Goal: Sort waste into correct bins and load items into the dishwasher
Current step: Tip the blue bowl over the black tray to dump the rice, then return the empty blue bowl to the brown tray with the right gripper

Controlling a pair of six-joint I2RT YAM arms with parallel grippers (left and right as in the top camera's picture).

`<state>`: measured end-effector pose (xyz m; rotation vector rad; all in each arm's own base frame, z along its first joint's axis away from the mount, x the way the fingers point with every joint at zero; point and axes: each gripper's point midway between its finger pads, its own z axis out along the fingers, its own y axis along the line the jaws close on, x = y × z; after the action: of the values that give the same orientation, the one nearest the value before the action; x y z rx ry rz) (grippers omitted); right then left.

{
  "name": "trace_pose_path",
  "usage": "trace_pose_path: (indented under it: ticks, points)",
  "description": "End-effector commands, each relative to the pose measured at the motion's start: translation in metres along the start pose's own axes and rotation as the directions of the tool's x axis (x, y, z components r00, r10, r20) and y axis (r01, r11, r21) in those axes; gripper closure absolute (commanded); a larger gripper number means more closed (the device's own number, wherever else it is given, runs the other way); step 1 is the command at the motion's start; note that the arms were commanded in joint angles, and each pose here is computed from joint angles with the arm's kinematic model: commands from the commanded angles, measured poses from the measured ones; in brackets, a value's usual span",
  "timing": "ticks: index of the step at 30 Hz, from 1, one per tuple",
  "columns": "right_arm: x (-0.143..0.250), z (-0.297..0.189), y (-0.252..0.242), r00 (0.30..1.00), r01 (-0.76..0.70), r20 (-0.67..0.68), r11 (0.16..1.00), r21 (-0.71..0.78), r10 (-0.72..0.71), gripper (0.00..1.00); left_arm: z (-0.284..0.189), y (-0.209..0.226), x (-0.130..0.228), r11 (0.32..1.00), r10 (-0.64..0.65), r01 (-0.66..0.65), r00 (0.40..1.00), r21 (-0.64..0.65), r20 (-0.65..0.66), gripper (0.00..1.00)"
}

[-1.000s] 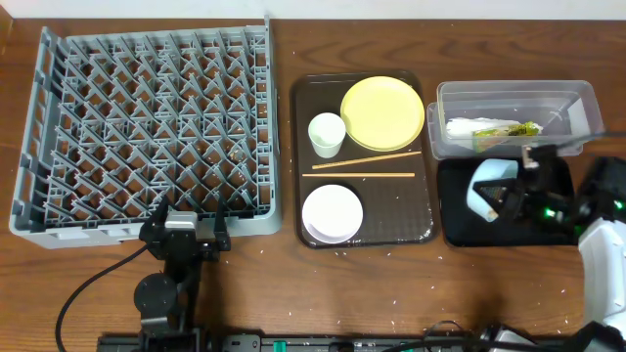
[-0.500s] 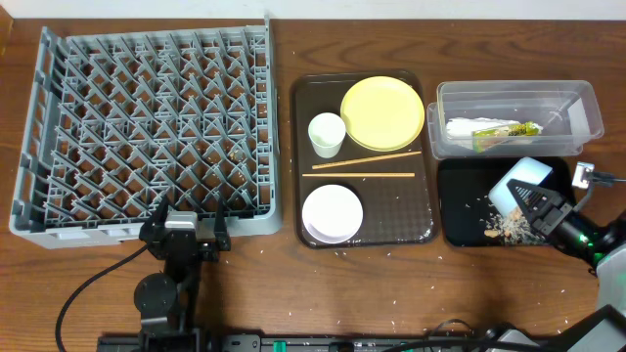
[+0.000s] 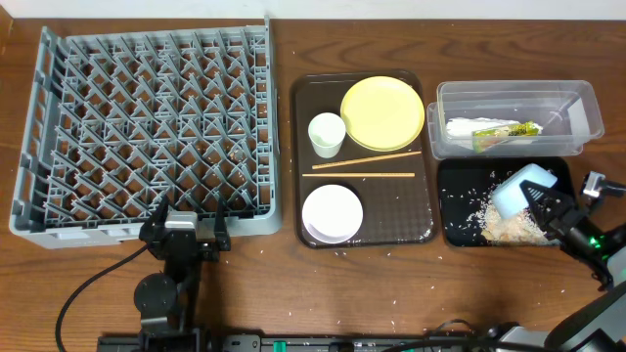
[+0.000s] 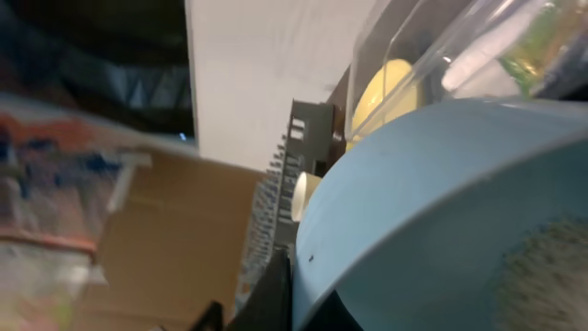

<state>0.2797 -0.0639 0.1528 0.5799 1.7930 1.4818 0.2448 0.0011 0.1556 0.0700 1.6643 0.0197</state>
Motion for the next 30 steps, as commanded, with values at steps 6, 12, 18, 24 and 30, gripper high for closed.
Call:
trace_pose_path:
  ticks: [6, 12, 18, 24, 30]
  points:
    - [-0.012, -0.018, -0.003, 0.96, -0.271, 0.073, 0.962, -0.023, 0.272, 0.99, 0.001, -0.004, 0.015, 1.0, 0.009, -0.008, 0.999, 0.017, -0.044, 0.08]
    - [-0.014, -0.018, 0.004, 0.948, -0.307, 0.065, 0.95, -0.064, 0.311, 0.99, 0.001, -0.004, 0.015, 1.0, 0.009, -0.008, 0.999, 0.017, -0.044, 0.08]
    - [-0.011, -0.018, 0.006, 0.925, -0.372, 0.056, 0.926, -0.07, 0.376, 0.99, 0.001, -0.004, 0.015, 1.0, 0.009, -0.008, 0.999, 0.017, -0.044, 0.08]
    - [-0.016, -0.018, 0.009, 0.957, -0.279, 0.064, 0.958, -0.063, 0.283, 0.99, 0.001, -0.004, 0.015, 1.0, 0.009, -0.008, 0.999, 0.017, -0.044, 0.08]
    - [-0.01, -0.009, 0.016, 0.976, -0.216, 0.033, 0.976, -0.037, 0.217, 0.99, 0.001, -0.004, 0.015, 1.0, 0.009, -0.008, 0.999, 0.017, -0.044, 0.08]
